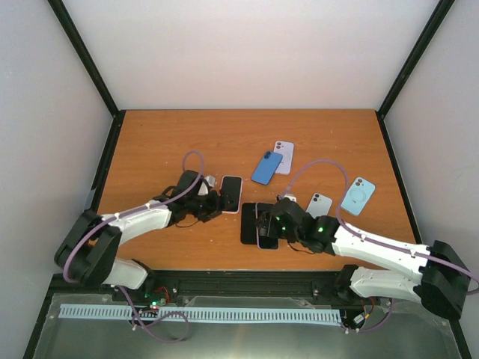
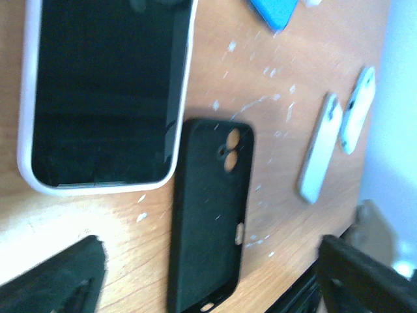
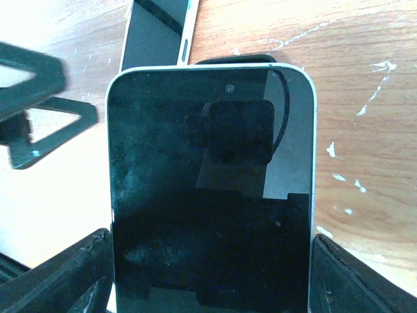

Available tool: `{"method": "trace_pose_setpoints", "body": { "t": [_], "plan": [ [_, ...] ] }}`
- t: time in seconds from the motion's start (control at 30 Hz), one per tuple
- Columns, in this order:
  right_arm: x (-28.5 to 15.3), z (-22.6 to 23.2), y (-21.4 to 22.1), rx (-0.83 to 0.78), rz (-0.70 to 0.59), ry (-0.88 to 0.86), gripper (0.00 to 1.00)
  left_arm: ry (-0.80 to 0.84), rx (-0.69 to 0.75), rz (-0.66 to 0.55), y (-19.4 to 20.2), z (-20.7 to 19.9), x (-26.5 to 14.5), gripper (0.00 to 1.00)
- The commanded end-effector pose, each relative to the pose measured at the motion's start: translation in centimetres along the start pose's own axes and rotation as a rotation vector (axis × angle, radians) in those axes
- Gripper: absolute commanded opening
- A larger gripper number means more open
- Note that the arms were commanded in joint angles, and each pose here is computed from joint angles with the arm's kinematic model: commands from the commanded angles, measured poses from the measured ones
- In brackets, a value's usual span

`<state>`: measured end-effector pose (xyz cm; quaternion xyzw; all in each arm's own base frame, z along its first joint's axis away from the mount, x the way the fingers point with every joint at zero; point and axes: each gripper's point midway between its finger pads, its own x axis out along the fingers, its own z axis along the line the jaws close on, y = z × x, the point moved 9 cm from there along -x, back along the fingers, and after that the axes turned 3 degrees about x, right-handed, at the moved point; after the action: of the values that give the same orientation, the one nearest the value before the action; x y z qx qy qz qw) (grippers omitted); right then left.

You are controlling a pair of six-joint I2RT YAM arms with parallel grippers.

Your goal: Put the phone into the phone case

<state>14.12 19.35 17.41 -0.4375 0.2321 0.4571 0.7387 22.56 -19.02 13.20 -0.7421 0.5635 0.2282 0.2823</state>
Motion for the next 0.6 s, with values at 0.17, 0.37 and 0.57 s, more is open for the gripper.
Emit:
{"method": "trace_pose_setpoints", "body": {
  "t": [0.17, 0.37, 0.57],
  "plan": [
    [2.6, 2.6, -2.8, 0.085, 0.030, -0.075, 0.43, -0.007, 0.083, -0.143, -0.9, -0.4, -3.7, 0.99],
    [4.9, 3.3, -3.2, 0.085, 0.066, -0.077, 0.43, -0.067, 0.094, -0.182, -0.9, -0.1, -4.4, 0.99],
    [6.8, 3.3, -3.3, 0.083, 0.086, -0.057, 0.43, -0.041, 0.071, -0.201, -0.3, 0.6, -4.3, 0.99]
  ]
}}
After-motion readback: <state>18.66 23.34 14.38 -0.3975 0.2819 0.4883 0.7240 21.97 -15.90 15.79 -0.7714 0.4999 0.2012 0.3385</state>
